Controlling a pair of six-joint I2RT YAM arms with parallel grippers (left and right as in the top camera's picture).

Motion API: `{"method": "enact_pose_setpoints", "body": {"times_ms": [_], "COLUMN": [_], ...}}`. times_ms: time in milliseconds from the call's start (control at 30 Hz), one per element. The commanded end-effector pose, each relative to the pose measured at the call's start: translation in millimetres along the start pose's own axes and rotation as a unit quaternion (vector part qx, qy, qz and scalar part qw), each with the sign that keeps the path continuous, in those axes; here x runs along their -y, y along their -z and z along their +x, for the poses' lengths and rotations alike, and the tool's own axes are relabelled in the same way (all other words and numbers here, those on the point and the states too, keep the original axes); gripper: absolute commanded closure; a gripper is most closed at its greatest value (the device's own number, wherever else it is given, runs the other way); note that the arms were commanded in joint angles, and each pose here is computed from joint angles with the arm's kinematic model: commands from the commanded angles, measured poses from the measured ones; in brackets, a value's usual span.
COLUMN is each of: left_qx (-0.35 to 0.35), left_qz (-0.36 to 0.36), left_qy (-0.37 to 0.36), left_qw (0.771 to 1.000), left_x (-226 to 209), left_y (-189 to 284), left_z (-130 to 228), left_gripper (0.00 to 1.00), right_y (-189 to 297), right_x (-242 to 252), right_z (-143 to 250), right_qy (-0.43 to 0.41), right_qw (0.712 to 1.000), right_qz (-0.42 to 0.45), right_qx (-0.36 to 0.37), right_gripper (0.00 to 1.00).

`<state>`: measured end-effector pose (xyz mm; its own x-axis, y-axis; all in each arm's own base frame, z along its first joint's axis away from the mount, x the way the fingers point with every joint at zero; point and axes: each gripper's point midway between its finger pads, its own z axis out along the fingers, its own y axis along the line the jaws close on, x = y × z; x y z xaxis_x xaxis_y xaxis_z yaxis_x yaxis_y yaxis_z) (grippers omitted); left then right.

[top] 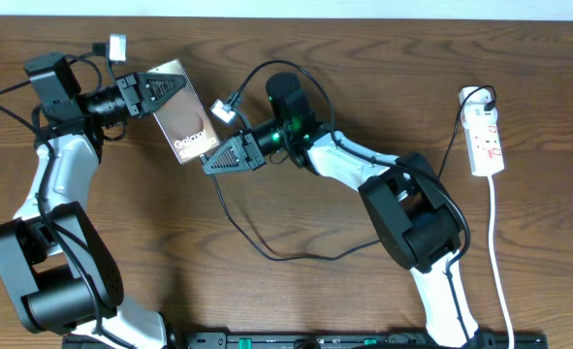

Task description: Plug charger to phone and switch on socket

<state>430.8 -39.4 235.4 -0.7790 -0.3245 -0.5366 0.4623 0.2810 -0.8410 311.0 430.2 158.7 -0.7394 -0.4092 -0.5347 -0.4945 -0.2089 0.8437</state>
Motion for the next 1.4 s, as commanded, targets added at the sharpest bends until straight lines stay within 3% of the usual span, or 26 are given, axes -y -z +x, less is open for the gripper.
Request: {"method": "enact_pose_setpoints", "body": {"times_ms": [0, 267, 333, 400, 600, 767, 1133, 1267, 1367], "left_qx": [-0.028, -0.028, -0.028, -0.028, -0.028, -0.028, 0.006, 0.041, 0.066], "left_qz": [0.044, 0.044, 0.044, 0.044, 0.044, 0.043, -0.013, -0.09, -0.175], "left_qy": [-0.012, -0.012, -0.012, -0.012, -0.012, -0.012, -0.007, 0.052, 0.123], "left_qw": [0.999, 0.999, 0.999, 0.999, 0.999, 0.999, 1.0, 0.994, 0.975], "left_x": [23.6, 23.6, 23.6, 23.6, 23.6, 23.5, 3.5, -28.6, -63.4], "left_y": [-4.1, -4.1, -4.1, -4.1, -4.1, -4.2, -0.4, 13.4, 34.4], "left_z": [9.7, 9.7, 9.7, 9.7, 9.7, 9.7, -1.9, -5.0, 3.1], "left_gripper": [0.93, 0.93, 0.93, 0.93, 0.93, 0.93, 0.93, 0.92, 0.93], "right_y": [26.0, 26.6, 26.6, 26.6, 26.6, 26.6, 31.1, 43.0, 53.9], "right_x": [11.5, 11.8, 11.8, 11.8, 11.7, 11.7, 11.6, 13.4, 14.2], "right_z": [-37.2, -37.4, -37.4, -37.4, -37.4, -37.4, -37.6, -40.2, -41.6], "right_qy": [0.019, 0.019, 0.019, 0.019, 0.019, 0.019, 0.019, 0.018, 0.015], "right_qw": [0.996, 0.995, 0.995, 0.995, 0.995, 0.995, 0.996, 0.995, 0.995], "right_qz": [0.061, 0.062, 0.062, 0.062, 0.062, 0.062, 0.06, 0.063, 0.063], "right_qx": [0.069, 0.07, 0.07, 0.07, 0.07, 0.07, 0.07, 0.076, 0.08], "right_gripper": [0.99, 0.99, 0.95, 0.83, 0.27, 0.02, 0.01, 0.01, 0.01]}}
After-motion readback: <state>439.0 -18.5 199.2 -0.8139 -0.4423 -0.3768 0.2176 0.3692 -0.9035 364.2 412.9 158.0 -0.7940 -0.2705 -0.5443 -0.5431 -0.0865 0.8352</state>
